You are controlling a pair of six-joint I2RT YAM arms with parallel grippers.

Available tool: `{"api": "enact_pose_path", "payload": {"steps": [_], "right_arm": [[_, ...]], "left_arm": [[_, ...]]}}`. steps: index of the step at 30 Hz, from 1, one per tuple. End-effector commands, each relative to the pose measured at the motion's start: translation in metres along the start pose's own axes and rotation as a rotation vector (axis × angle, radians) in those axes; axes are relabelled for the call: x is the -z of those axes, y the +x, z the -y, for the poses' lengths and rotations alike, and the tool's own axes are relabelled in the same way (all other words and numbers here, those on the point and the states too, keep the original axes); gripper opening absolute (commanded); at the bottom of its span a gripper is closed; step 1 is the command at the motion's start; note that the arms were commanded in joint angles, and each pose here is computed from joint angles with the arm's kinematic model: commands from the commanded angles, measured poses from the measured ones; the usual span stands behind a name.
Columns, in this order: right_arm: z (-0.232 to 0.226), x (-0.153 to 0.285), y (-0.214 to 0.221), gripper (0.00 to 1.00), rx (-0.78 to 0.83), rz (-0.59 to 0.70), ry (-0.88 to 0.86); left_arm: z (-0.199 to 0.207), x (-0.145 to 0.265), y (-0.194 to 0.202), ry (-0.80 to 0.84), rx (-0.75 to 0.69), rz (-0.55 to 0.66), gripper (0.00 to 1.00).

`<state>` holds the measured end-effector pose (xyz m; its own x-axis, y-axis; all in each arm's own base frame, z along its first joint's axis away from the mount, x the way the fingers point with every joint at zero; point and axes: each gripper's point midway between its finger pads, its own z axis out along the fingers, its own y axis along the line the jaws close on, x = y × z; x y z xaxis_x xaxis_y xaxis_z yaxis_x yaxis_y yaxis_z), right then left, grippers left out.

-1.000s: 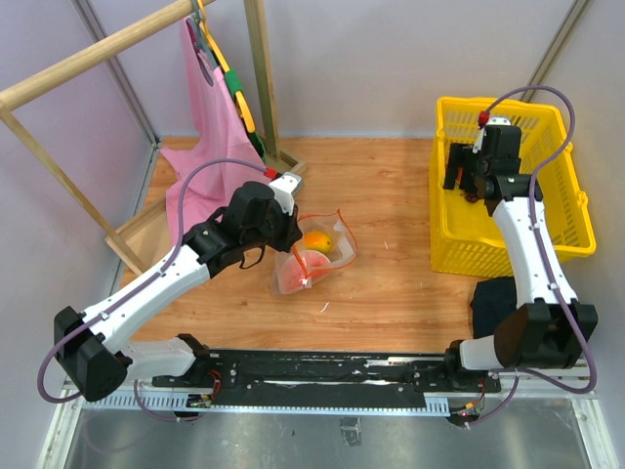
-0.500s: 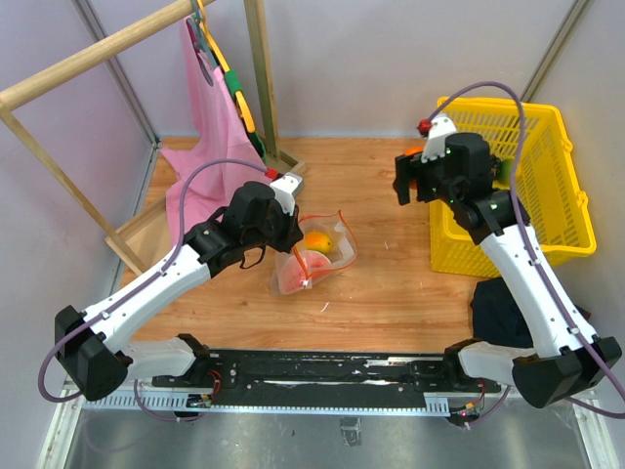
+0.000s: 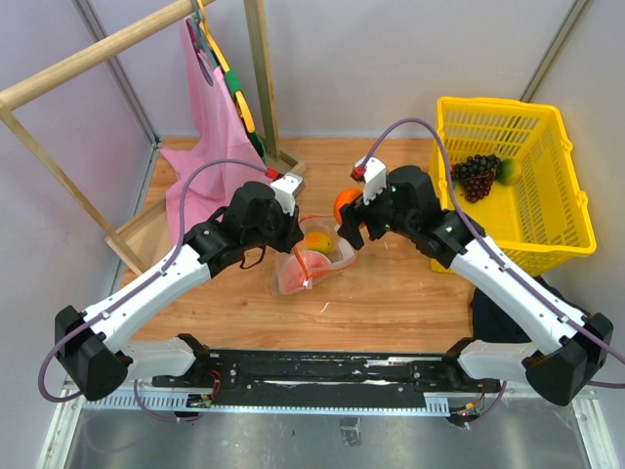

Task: Place the food in the zip-top bag and seal the zipper
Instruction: Place the fake fruit in the zipper food storage bag.

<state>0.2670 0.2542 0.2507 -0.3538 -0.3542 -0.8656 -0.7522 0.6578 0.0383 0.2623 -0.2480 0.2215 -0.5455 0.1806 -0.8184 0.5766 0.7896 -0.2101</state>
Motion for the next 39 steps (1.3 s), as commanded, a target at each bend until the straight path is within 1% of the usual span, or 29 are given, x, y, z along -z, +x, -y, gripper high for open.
{"api": "enact_pose_path", "payload": {"steps": [1,8,14,19,22,24,27,30,34,39], "right_arm": [[-0.043,-0.013,-0.014,0.59,0.016,0.098,-0.155],[-0.073,-0.032,0.006,0.6,0.031,0.047,-0.255],[-0.08,-0.032,0.016,0.62,0.043,0.02,-0.271],[-0.08,-0.008,-0.001,0.63,0.056,0.084,-0.264],[-0.087,0.003,-0.011,0.63,0.064,0.116,-0.291],[-0.094,0.007,-0.014,0.63,0.065,0.127,-0.326],[-0.1,0.001,-0.008,0.63,0.057,0.111,-0.359],[-0.099,-0.011,0.008,0.63,0.052,0.064,-0.353],[-0.089,-0.027,0.026,0.64,0.036,0.006,-0.301],[-0.08,-0.029,0.027,0.67,0.026,-0.003,-0.247]], "left_arm": [[0.004,0.004,-0.011,0.033,0.012,0.045,0.0],[0.008,0.007,-0.014,0.064,0.017,0.06,0.0],[0.008,0.007,-0.015,0.067,0.024,0.062,0.0],[0.007,0.005,-0.014,0.068,0.03,0.057,0.0],[0.008,0.005,-0.014,0.074,0.033,0.056,0.0],[0.007,0.004,-0.013,0.074,0.034,0.053,0.0],[0.007,0.004,-0.013,0.076,0.036,0.053,0.0],[0.007,0.005,-0.013,0.076,0.036,0.053,0.0],[0.008,0.005,-0.013,0.079,0.035,0.053,0.0],[0.008,0.005,-0.013,0.079,0.035,0.054,0.0]]}}
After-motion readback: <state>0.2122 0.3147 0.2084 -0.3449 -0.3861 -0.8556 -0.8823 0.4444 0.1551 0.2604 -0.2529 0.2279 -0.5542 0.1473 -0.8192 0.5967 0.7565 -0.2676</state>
